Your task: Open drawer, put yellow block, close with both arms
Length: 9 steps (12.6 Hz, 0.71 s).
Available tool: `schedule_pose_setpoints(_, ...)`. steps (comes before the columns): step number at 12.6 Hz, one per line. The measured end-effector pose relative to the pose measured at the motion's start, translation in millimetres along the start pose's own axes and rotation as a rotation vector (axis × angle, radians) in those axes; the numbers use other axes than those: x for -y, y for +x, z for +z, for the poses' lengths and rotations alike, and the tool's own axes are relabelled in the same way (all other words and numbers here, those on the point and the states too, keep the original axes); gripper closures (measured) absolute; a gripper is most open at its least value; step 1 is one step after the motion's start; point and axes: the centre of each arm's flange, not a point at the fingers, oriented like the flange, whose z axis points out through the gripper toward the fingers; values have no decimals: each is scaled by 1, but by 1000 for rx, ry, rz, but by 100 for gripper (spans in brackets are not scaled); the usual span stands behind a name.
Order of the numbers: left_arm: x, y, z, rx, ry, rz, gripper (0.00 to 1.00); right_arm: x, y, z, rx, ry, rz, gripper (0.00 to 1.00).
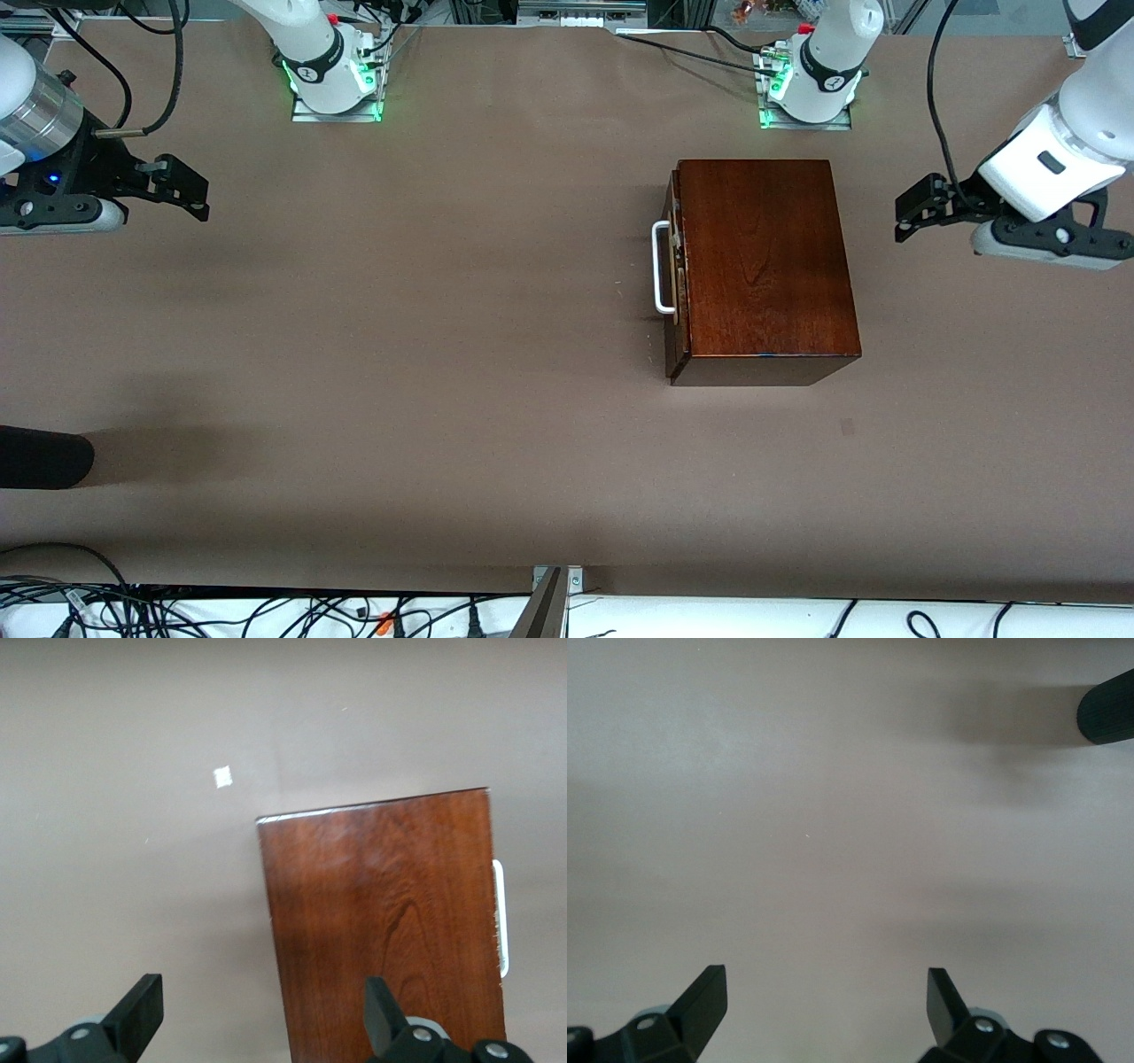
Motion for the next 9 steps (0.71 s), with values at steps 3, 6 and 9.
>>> schedule_pose_setpoints(3,16,-12,10,20,1,-47,0,0,0,0,0,0,0,0)
schedule_pose_setpoints(6,17,-15,14,26,2,-60,0,0,0,0,0,0,0,0)
schedule_pose_setpoints(9,20,-16,15,28,2,-66,0,0,0,0,0,0,1,0)
